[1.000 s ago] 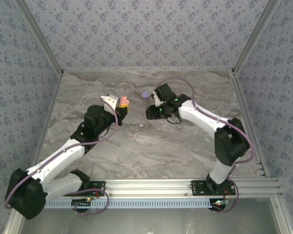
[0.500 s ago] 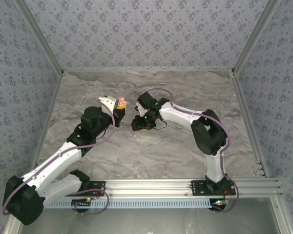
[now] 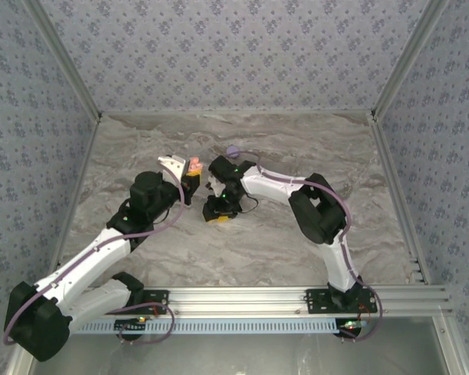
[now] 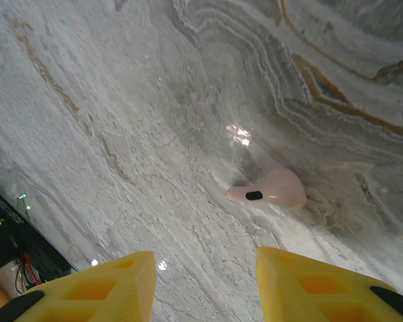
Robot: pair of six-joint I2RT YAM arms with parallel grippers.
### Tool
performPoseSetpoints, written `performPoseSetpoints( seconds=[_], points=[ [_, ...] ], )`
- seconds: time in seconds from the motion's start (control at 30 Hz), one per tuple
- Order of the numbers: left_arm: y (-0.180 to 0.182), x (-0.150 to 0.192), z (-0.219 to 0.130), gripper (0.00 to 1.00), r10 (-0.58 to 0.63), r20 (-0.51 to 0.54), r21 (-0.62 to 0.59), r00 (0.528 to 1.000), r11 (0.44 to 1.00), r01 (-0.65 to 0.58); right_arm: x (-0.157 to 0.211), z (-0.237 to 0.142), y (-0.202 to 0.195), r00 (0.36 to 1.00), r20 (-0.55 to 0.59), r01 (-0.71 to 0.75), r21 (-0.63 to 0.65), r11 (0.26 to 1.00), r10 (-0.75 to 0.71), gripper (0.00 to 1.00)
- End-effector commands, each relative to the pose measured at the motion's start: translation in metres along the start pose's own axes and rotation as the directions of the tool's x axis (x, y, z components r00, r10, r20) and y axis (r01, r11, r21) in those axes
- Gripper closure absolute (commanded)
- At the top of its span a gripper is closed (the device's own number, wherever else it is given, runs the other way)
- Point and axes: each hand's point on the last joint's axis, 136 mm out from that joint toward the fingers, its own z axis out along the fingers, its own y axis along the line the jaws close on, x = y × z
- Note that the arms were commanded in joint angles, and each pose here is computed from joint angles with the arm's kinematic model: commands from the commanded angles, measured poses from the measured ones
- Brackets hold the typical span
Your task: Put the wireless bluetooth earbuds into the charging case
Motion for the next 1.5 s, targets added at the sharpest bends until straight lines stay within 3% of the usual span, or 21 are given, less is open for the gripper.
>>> performPoseSetpoints(
  seconds=[0.0, 1.0, 1.47],
  points=[
    [0.005, -0.005, -0.004, 0.85, 0.018, 0.023, -0.02, 1.0, 1.0, -0.017, 0.008, 0.005, 0.003, 0.999, -0.053, 0.008, -0.002, 1.0, -0.008, 0.55],
    [0.005, -0.005, -0.006, 0.86, 0.022, 0.026, -0.023, 0.999, 0.999, -0.022, -0.017, 0.019, -0.023, 0.999, -0.029, 0.035, 0.242, 0.97, -0.029, 0.58],
    [0.006, -0.009, -0.007, 0.86, 0.022, 0.036, -0.029, 0.999, 0.999, -0.021, -0.003, 0.022, -0.045, 0.991, -0.079, 0.129, 0.424, 0.896, -0.106, 0.75]
  ],
)
